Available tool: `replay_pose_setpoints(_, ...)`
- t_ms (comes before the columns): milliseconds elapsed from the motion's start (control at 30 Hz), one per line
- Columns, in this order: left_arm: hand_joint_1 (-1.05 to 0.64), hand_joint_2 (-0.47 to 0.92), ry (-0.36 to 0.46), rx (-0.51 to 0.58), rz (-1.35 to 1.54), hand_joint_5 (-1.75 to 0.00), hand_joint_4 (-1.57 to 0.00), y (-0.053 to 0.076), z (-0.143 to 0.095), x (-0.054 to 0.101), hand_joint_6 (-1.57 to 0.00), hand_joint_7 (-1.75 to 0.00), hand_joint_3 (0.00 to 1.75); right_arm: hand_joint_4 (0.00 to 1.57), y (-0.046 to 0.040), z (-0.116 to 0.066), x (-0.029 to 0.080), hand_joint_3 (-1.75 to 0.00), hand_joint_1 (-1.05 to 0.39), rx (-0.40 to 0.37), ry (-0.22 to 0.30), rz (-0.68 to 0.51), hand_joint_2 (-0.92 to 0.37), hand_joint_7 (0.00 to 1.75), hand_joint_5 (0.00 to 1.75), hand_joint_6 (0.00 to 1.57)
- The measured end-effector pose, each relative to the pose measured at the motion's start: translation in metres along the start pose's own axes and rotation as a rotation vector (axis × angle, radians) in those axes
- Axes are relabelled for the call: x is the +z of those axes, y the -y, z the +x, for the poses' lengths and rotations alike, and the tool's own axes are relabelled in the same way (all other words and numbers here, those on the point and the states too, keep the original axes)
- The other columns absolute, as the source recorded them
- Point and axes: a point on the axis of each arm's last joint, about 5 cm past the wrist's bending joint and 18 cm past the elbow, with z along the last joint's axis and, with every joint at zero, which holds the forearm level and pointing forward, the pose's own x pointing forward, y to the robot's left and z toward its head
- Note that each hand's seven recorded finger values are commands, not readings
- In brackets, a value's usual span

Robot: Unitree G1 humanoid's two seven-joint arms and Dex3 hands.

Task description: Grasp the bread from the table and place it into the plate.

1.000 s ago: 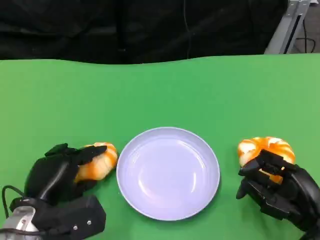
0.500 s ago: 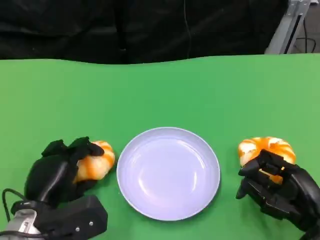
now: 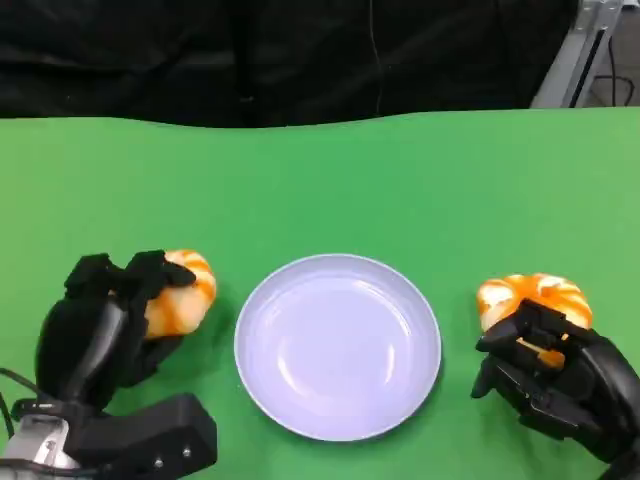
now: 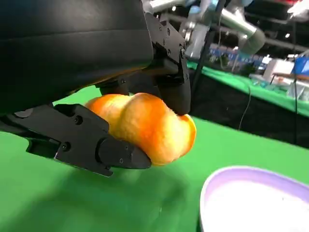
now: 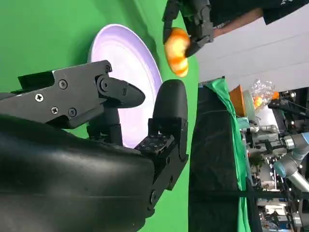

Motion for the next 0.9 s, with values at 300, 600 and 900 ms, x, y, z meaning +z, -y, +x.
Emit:
replay_pose_setpoints(300, -0.04, 0.92, 0.099, 0.084, -0.019, -1.59, -0.32, -0.011, -0.006, 0.016, -0.38, -1.29, 0.43, 0.52, -0.0002, 0.0, 0.0, -0.55, 0.01, 0.002, 0.002, -0.002, -0.87, 1.2, 1.67, 0.59)
replay_pose_setpoints(600, -0.08, 0.92, 0.176, 0.112, -0.038, -1.6, -0.28, -0.018, -0.007, 0.03, -0.35, -1.3, 0.41, 0.51, -0.0003, 0.0, 0.0, -0.56, 0.01, 0.002, 0.001, -0.001, -0.86, 1.22, 1.68, 0.59)
replay_pose_setpoints(900, -0.1, 0.92, 0.229, 0.072, -0.062, -1.61, -0.28, -0.013, -0.006, 0.04, -0.34, -1.32, 0.38, 0.49, -0.0024, 0.002, 0.0, -0.6, 0.03, 0.005, -0.001, -0.004, -0.85, 1.23, 1.69, 0.58)
